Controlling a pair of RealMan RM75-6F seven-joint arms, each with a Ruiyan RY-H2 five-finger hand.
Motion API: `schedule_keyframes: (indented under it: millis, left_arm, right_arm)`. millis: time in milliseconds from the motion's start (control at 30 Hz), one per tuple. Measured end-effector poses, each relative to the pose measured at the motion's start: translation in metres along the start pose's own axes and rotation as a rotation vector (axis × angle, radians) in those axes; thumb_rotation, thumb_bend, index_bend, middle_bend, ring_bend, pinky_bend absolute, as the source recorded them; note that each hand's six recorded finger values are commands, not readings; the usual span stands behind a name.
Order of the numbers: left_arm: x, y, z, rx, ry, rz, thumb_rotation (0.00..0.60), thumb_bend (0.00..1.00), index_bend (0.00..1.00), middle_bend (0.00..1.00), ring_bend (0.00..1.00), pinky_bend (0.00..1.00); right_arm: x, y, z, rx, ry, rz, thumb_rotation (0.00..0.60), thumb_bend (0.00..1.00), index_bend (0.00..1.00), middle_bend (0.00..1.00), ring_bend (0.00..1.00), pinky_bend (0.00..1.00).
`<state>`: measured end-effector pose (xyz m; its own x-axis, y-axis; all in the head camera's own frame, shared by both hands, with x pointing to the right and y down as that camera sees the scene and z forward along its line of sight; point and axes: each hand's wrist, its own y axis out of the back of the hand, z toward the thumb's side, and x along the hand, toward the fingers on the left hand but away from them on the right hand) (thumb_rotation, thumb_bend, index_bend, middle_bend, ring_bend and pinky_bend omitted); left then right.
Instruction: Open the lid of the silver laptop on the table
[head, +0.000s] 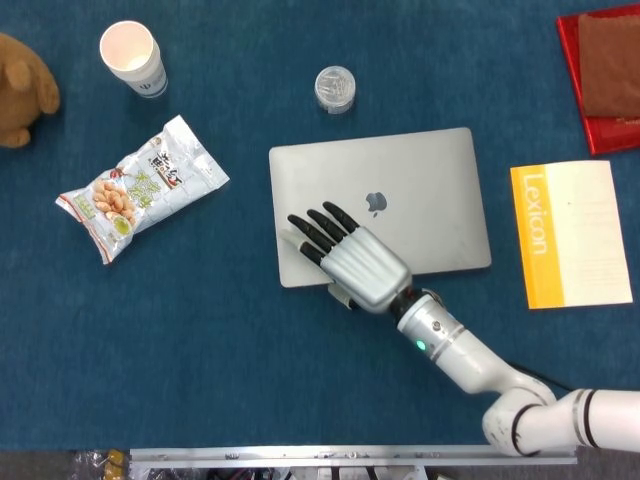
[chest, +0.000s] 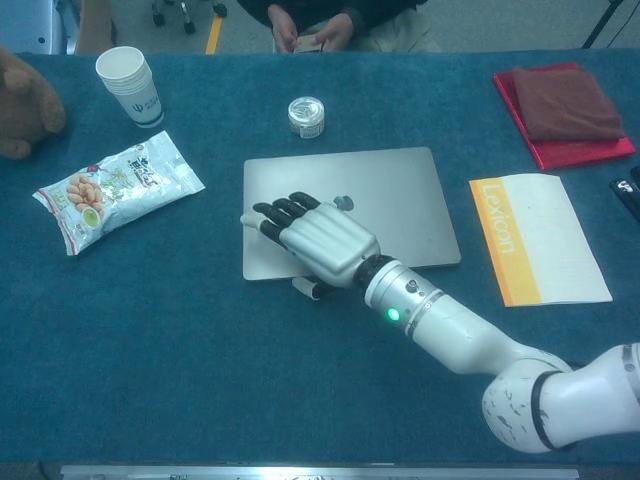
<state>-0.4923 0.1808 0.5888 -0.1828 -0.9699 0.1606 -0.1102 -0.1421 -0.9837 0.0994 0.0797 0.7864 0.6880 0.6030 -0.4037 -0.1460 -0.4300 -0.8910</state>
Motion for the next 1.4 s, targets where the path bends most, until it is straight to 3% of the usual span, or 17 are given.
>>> schedule_keyframes:
  millis: [267,567,700,1100,1400]
  left_arm:
    - [-0.001,-0.001,-0.001,0.000,0.004,-0.002,0.600,0.11,0.02,0.00,0.00,0.02]
    - [0.000,0.000,0.002,-0.003,-0.010,0.000,0.600,0.11,0.02,0.00,0.00,0.02]
    - [0.000,0.001,0.006,-0.005,-0.020,0.002,0.600,0.11,0.02,0.00,0.00,0.02]
    - [0.001,0.001,0.016,-0.008,-0.040,-0.001,0.600,0.11,0.02,0.00,0.00,0.02]
    - [0.006,-0.004,0.024,0.002,-0.055,-0.014,0.600,0.11,0.02,0.00,0.00,0.02]
  right_arm:
    - [-0.009,0.006,-0.002,0.003,-0.014,-0.009,0.600,0.32,0.00,0.00,0.00,0.06]
    - [0.013,0.017,-0.010,-0.013,0.012,-0.012,0.600,0.32,0.00,0.00,0.00,0.06]
    - [0.027,0.030,-0.033,0.006,-0.011,-0.031,0.600,0.32,0.00,0.00,0.00,0.06]
    - [0.090,0.065,-0.127,0.110,-0.149,-0.061,0.600,0.18,0.00,0.00,0.00,0.06]
    - [0.132,0.062,-0.187,0.190,-0.269,-0.012,0.600,0.18,0.00,0.00,0.00,0.06]
